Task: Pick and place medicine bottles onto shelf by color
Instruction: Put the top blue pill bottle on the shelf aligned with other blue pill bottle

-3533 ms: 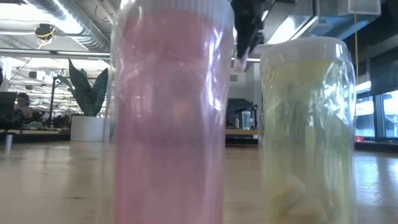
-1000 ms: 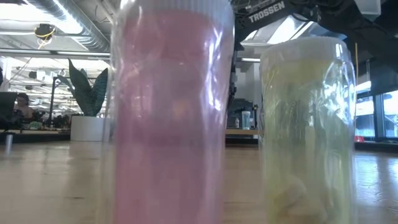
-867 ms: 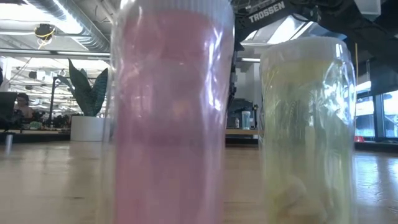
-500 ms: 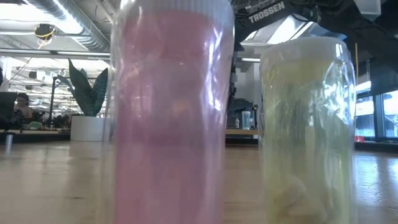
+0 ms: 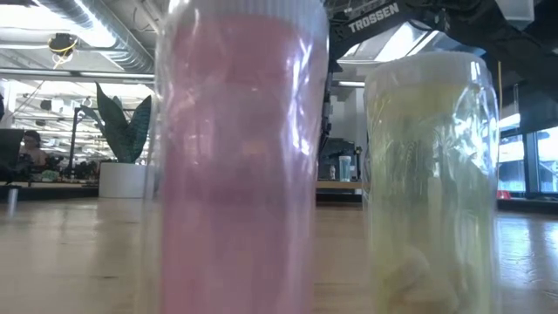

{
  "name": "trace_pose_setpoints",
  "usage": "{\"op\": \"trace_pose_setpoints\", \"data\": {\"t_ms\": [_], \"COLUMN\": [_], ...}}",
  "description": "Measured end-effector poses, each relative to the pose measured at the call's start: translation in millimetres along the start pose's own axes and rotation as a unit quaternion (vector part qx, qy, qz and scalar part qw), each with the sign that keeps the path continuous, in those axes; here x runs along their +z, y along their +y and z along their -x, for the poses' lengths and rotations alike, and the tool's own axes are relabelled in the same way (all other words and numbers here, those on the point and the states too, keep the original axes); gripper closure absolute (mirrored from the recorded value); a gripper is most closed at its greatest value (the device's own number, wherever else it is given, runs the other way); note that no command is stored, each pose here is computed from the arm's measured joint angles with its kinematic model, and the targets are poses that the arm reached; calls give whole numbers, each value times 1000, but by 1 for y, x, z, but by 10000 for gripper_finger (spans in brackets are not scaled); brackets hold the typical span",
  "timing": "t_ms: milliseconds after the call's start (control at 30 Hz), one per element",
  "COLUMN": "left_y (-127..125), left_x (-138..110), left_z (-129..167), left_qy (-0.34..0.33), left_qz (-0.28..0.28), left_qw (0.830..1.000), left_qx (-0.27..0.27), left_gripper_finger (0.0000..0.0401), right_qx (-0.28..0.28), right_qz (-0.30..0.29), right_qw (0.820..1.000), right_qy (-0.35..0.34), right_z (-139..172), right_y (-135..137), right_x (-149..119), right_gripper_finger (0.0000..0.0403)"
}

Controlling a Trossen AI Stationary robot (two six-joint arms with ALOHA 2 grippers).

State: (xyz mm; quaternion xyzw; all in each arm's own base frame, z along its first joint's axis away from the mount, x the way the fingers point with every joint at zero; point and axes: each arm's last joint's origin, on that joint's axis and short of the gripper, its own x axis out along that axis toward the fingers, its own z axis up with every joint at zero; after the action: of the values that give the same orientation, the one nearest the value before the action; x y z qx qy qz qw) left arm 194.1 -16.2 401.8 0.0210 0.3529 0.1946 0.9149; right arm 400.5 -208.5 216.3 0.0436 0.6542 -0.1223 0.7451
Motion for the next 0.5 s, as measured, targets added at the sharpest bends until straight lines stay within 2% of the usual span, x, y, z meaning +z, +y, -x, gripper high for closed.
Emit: {"op": "trace_pose_setpoints", "data": {"t_ms": [267,500], "left_y": [0,0], "left_x": [0,0], "left_z": [0,0], "left_qy": [0,0], "left_qz": [0,0], "left_qw": [1000,1000], "left_qx": [0,0], "left_gripper_finger": [175,175], "right_qx": [-1,-7], "right_qz": [-6,-7], "right_qw": [1000,1000], "right_qy": [3,-12], "right_z": [1,16], "right_y": [-5,-6], "right_x": [-2,-4], "right_gripper_finger": [167,167]}}
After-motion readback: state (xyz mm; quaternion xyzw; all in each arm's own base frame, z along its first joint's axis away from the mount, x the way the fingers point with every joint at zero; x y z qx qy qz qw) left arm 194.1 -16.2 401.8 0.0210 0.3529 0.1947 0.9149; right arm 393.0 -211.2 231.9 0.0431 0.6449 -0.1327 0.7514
